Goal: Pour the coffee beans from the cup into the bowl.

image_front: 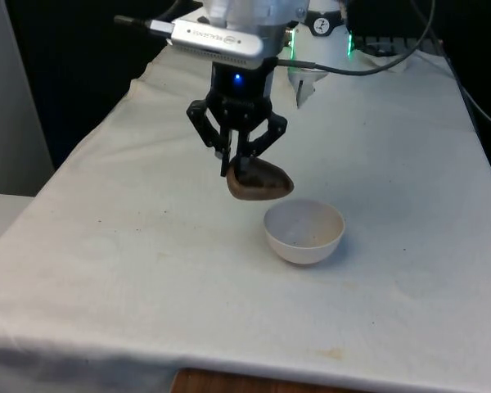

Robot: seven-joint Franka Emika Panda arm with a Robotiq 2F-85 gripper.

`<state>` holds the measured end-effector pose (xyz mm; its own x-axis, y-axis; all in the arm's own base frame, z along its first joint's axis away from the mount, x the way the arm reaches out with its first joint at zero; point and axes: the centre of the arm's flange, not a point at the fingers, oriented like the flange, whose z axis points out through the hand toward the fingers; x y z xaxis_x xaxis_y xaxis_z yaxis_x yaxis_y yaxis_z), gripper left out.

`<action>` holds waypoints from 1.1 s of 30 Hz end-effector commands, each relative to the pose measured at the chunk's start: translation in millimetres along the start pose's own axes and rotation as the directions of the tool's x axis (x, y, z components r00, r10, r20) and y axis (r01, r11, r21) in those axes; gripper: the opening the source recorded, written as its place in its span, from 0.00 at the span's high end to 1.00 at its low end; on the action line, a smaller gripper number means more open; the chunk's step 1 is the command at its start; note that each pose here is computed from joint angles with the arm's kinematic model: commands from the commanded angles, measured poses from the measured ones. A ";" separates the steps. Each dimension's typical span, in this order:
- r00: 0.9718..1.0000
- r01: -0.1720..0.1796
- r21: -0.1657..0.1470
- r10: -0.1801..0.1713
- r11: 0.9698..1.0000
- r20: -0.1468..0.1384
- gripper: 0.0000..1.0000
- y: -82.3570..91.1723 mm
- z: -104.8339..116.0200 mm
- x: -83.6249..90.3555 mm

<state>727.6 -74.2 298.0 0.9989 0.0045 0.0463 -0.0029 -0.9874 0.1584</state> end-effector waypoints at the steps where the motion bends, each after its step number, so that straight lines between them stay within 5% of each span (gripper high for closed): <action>1: 1.000 -0.003 -0.017 0.003 1.000 -0.019 0.99 -1.6 -2.5 -2.1; 4: 1.000 -0.005 -0.043 0.004 0.999 -0.030 0.99 -4.9 -2.5 -2.3; 5: 1.000 -0.002 -0.033 0.002 0.999 -0.011 0.99 -4.7 0.2 -0.5; 6: 1.000 -0.007 -0.050 0.006 0.999 -0.031 0.99 -5.6 -2.2 -2.6; 12: 0.999 -0.012 -0.095 0.008 0.995 -0.052 0.99 -12.3 -3.1 -2.9; 13: 0.999 -0.012 -0.089 0.009 0.996 -0.035 0.99 -11.7 -0.6 -1.2; 19: 0.997 -0.022 -0.127 0.012 0.992 -0.079 0.99 -17.7 -3.8 -6.0; 23: 0.997 -0.023 -0.139 0.013 0.990 -0.071 0.99 -19.5 -0.4 -5.7; 31: 0.993 -0.037 -0.184 0.016 0.982 -0.115 0.99 -25.8 -2.4 -14.7; 32: 0.995 -0.034 -0.178 0.017 0.983 -0.097 0.99 -24.7 0.0 -11.9; 33: 0.993 -0.039 -0.189 0.016 0.981 -0.120 0.99 -26.8 -2.7 -15.2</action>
<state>714.2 -48.1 293.5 0.9883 0.0023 0.1527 -0.0502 -0.9394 0.3391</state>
